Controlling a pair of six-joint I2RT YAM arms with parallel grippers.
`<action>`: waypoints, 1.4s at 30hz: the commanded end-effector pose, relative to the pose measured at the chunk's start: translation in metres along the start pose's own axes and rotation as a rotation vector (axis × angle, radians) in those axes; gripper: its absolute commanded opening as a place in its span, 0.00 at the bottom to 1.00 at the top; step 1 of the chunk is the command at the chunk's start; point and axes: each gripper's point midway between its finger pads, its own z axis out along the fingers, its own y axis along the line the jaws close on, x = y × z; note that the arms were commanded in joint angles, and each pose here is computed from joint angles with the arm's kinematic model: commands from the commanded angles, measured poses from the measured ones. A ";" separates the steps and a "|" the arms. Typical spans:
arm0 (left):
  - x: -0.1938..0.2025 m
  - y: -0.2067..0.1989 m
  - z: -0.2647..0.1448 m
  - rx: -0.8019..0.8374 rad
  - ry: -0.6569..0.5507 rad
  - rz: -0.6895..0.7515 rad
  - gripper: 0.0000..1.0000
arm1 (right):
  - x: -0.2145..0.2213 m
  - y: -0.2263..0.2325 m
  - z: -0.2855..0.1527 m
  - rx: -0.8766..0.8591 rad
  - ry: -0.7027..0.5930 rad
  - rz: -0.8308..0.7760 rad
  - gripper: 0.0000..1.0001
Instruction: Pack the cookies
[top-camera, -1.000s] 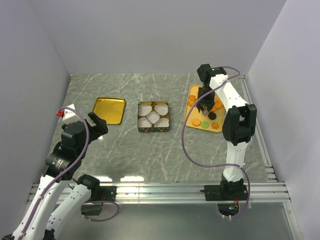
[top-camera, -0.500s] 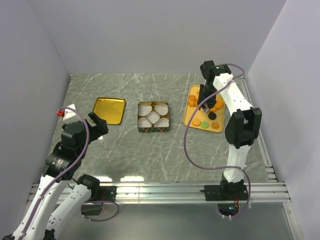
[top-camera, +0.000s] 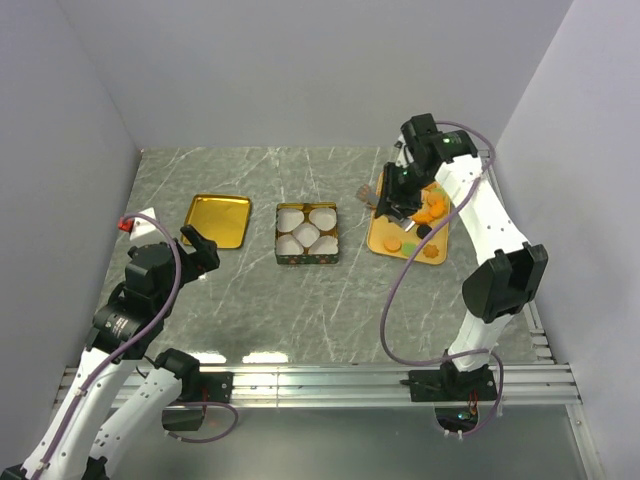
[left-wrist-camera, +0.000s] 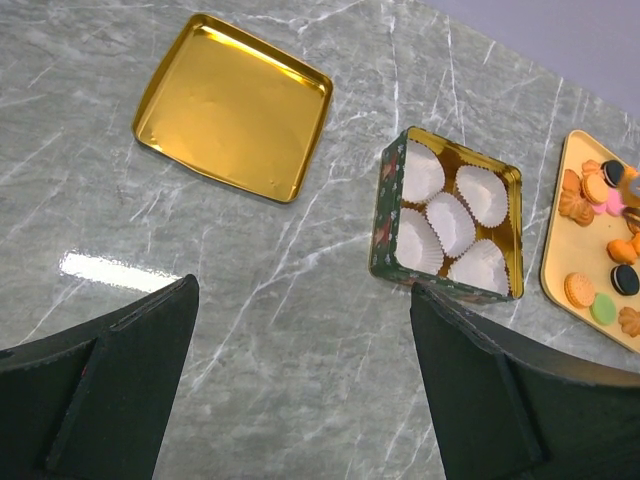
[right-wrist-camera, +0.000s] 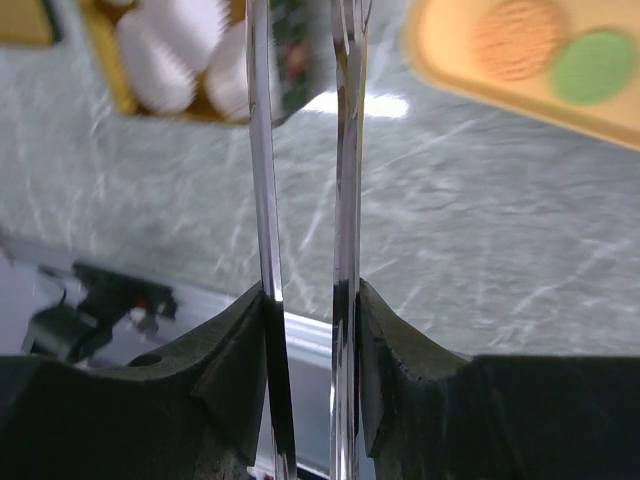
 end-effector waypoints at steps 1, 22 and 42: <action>-0.003 -0.006 0.002 0.025 -0.015 0.005 0.93 | 0.012 0.051 -0.017 -0.167 -0.016 -0.092 0.23; -0.004 -0.005 0.002 0.018 -0.016 0.001 0.93 | 0.013 0.158 0.050 -0.322 0.092 -0.118 0.22; -0.003 -0.006 0.002 0.019 -0.012 0.005 0.93 | 0.007 0.160 0.102 -0.309 0.139 -0.072 0.27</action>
